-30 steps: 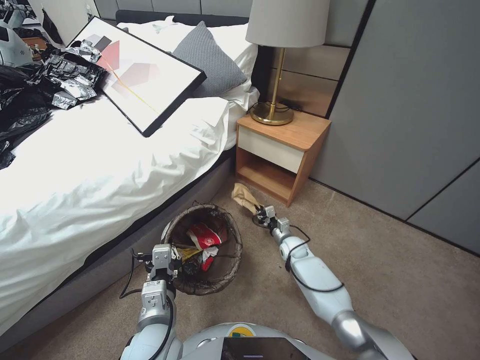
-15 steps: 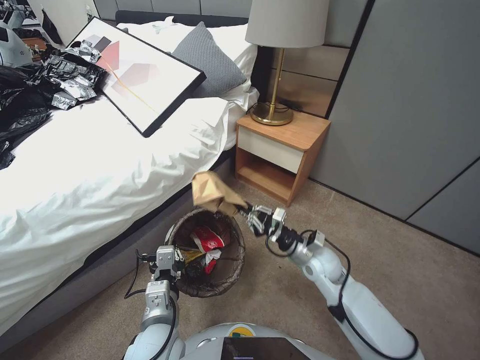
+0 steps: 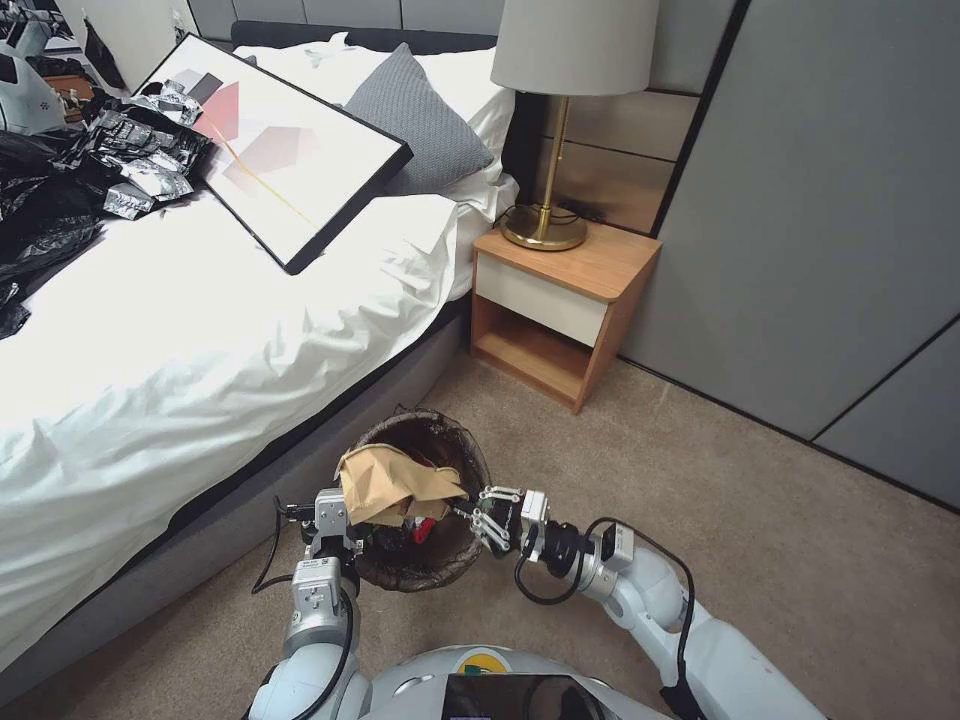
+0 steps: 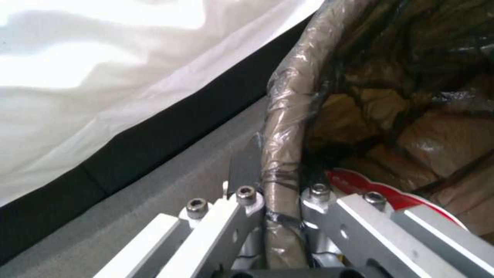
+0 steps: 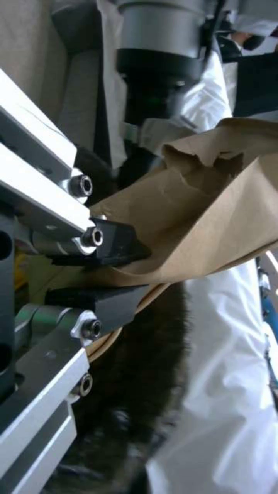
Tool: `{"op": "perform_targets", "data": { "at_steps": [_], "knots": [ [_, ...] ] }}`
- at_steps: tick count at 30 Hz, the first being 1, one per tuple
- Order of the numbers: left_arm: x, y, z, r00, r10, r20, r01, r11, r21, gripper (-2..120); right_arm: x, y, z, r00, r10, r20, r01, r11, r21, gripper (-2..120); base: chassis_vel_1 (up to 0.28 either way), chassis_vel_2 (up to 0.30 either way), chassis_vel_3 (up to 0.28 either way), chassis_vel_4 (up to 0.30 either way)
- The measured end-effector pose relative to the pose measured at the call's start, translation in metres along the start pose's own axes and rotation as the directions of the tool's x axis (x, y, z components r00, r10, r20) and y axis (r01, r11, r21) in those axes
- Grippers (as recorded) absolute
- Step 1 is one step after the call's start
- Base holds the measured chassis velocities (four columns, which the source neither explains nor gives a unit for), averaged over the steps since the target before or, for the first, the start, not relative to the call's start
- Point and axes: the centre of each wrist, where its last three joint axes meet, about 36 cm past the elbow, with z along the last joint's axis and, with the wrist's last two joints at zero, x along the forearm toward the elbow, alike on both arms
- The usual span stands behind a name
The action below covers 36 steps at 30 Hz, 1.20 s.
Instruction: Pick up the trash bin, then pick up the garbage from the floor and place it into the trash bin.
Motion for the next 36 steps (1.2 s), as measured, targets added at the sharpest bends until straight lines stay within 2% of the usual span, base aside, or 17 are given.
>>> {"op": "perform_targets", "data": {
  "at_steps": [8, 10, 11, 14, 16, 18, 19, 22, 23, 25, 27, 30, 34, 36],
  "knots": [
    [0.0, -0.001, 0.0, 1.0, 0.002, -0.002, -0.002, 1.0, 0.002, 0, -0.002, 0.003, 0.025, 0.999, 0.03, -0.016, -0.03, 0.999, -0.019, 8, 0.0, 0.0, 0.0, 0.0],
    [0.001, 0.0, -0.001, 1.0, 0.0, 0.001, 0.0, 1.0, 0.001, 0, -0.001, 0.0, 0.03, 0.998, 0.047, -0.029, -0.048, 0.999, -0.016, 20, 0.0, 0.0, 0.0, 0.0],
    [0.001, 0.0, -0.001, 1.0, 0.0, 0.001, 0.0, 1.0, 0.001, 0, -0.001, 0.0, 0.03, 0.998, 0.047, -0.029, -0.048, 0.999, -0.016, 20, 0.0, 0.0, 0.0, 0.0],
    [0.001, 0.001, -0.002, 1.0, 0.0, 0.001, 0.0, 1.0, 0.002, 0, -0.001, 0.001, 0.031, 0.998, 0.054, -0.034, -0.055, 0.998, -0.019, 34, 0.0, 0.0, 0.0, 0.0],
    [0.001, 0.0, -0.002, 1.0, 0.0, 0.001, 0.0, 1.0, 0.003, 0, -0.002, 0.001, 0.032, 0.998, 0.054, -0.034, -0.055, 0.998, -0.02, 37, 0.0, 0.0, 0.0, 0.0],
    [0.001, 0.0, -0.002, 1.0, 0.001, 0.001, -0.001, 1.0, 0.004, 0, -0.003, 0.003, 0.033, 0.998, 0.056, -0.034, -0.056, 0.998, -0.022, 47, 0.0, 0.0, 0.0, 0.0],
    [0.001, 0.0, -0.002, 1.0, 0.001, 0.001, -0.001, 1.0, 0.004, 0, -0.003, 0.003, 0.033, 0.998, 0.056, -0.034, -0.056, 0.998, -0.022, 47, 0.0, 0.0, 0.0, 0.0],
    [0.002, 0.0, -0.002, 1.0, 0.002, 0.0, -0.002, 1.0, 0.005, 0, -0.004, 0.003, 0.033, 0.998, 0.058, -0.036, -0.059, 0.998, -0.021, 61, 0.0, 0.0, 0.0, 0.0],
    [0.002, 0.0, -0.002, 1.0, 0.002, 0.0, -0.002, 1.0, 0.005, 0, -0.004, 0.003, 0.033, 0.998, 0.058, -0.036, -0.059, 0.998, -0.021, 61, 0.0, 0.0, 0.0, 0.0],
    [0.002, 0.0, -0.002, 1.0, 0.002, 0.0, -0.002, 1.0, 0.004, 0, -0.004, 0.003, 0.032, 0.998, 0.059, -0.036, -0.059, 0.998, -0.018, 73, 0.0, 0.0, 0.0, 0.0],
    [0.002, 0.0, -0.002, 1.0, 0.002, 0.0, -0.002, 1.0, 0.004, 0, -0.004, 0.003, 0.032, 0.998, 0.059, -0.036, -0.059, 0.998, -0.018, 75, 0.0, 0.0, 0.0, 0.0],
    [0.002, 0.0, -0.003, 1.0, 0.001, 0.001, -0.001, 1.0, 0.004, 0, -0.005, 0.007, 0.03, 0.998, 0.053, -0.031, -0.053, 0.998, -0.015, 92, 0.0, 0.0, 0.0, 0.0],
    [0.002, 0.0, -0.003, 1.0, 0.001, 0.002, -0.001, 1.0, 0.003, 0, -0.003, 0.012, 0.025, 0.999, 0.045, -0.022, -0.045, 0.999, 0.0, 99, 0.0, 0.0, 0.0, 0.0],
    [0.001, 0.002, -0.003, 1.0, -0.002, 0.002, 0.002, 1.0, 0.002, 0, -0.001, 0.017, 0.011, 0.998, 0.062, 0.004, -0.062, 0.997, 0.04, 100, 0.0, 0.0, 0.0, 0.0]
  ]
}}
